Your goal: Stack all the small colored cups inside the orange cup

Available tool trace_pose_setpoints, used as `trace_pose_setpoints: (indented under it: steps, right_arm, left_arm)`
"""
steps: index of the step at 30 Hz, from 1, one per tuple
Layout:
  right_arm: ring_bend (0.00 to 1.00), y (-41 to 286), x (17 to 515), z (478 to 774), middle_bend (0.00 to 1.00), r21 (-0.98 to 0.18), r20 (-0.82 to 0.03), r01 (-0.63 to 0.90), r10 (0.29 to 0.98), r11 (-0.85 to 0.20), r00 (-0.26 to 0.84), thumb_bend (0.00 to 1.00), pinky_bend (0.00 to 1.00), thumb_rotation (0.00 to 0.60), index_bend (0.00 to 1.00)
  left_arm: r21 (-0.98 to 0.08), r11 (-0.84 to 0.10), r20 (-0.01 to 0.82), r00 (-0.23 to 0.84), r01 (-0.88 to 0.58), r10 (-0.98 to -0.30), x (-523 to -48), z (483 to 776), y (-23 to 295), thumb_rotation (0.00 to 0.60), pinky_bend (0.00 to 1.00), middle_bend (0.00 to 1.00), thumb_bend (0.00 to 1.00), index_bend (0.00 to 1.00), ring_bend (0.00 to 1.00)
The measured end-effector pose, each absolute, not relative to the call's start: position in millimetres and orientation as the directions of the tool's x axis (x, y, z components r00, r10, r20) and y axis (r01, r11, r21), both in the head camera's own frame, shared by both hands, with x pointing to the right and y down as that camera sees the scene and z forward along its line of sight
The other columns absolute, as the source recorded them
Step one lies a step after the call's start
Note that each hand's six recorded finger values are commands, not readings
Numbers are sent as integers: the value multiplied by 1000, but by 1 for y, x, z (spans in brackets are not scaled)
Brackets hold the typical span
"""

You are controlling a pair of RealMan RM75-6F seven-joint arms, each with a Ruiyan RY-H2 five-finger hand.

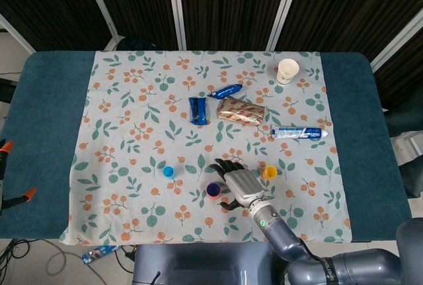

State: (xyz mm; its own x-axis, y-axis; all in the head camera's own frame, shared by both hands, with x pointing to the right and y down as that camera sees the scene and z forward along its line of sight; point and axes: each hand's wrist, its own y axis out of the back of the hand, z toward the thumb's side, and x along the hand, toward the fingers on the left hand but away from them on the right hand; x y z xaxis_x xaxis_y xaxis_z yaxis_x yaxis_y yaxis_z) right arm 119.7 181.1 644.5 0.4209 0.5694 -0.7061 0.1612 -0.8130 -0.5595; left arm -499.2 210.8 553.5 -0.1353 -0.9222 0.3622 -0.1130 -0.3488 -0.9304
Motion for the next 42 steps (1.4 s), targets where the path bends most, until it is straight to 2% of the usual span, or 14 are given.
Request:
trace_pose_setpoints:
  steps: [9,17,27,42]
  right_arm:
    - [66,148,149,641,31,-630,-679,200,657,-751,328,302,137,600,271]
    - [66,136,190,657,31,-634,-707,198,664,-747,242,302,137,600,333]
    - [69,135,214,675,31,-648,-707,186,674,-739,214,301,137,600,382]
    - [69,148,230,687,31,-638,-718,188,665,-747,207,302,137,600,389]
  left_arm:
    - [-932,-345,358,-129,-116,-925,-499,552,211,600,0,0,73,38,0]
    - [-935,-334,348,-118,-118,-930,-498,549,211,600,0,0,74,46,0]
    - [-934,-336,349,-110,-124,-931,-496,547,212,600,0,0,74,46,0]
    - [-932,-343,356,-117,-122,-927,-498,549,212,600,0,0,74,46,0]
